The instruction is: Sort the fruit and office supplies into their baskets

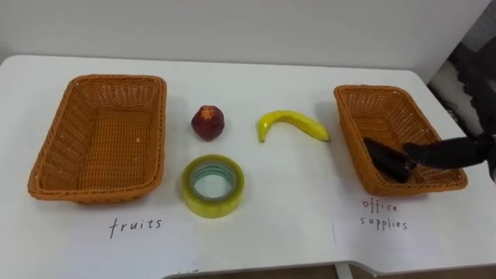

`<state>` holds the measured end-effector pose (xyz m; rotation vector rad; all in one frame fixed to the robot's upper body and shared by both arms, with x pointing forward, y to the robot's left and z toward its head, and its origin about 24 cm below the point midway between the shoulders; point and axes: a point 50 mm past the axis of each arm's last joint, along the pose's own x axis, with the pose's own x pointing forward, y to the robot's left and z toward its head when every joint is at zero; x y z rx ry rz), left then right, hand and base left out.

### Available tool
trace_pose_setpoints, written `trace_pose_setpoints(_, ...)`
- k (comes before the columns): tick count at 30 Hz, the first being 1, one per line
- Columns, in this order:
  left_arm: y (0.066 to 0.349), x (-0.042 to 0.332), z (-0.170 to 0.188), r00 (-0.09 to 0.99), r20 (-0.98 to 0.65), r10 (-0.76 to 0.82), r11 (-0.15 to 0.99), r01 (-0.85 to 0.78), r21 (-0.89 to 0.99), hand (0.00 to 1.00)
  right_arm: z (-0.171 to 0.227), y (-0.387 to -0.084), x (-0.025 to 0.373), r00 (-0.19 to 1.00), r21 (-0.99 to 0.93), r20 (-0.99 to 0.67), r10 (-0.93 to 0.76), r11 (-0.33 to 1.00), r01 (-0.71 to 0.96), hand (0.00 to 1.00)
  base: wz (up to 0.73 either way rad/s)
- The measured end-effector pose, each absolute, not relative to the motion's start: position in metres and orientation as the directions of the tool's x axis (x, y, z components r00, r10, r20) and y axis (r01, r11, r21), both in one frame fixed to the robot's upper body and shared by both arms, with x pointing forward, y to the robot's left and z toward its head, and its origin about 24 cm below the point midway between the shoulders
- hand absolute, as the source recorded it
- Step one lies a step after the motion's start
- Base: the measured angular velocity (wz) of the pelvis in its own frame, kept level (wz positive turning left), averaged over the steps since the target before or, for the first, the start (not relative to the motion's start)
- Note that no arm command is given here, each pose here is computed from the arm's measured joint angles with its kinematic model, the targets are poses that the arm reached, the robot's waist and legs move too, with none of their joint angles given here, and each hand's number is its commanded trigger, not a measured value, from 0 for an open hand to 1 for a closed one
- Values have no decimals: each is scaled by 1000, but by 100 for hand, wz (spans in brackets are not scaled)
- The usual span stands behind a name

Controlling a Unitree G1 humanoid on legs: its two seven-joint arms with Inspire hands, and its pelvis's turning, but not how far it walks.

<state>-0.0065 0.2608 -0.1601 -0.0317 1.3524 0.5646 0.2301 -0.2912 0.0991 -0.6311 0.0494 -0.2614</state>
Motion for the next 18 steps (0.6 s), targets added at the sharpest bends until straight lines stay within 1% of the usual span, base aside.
trace_pose_setpoints(7, 261, -6, -160, 106, -922, 372, 864, -402, 302, 0, 111, -287, 231, 959, -521, 108, -261, 807, 278, 0, 0)
trace_pose_setpoints(13, 262, 0, -160, 118, -919, 375, 867, -396, 303, 0, 133, -281, 245, 944, -496, 208, -257, 804, 329, 0, 0)
trace_pose_setpoints(18, 261, 0, -161, 112, -923, 369, 869, -395, 299, 0, 138, -267, 251, 953, -498, 227, -200, 817, 290, 0, 2)
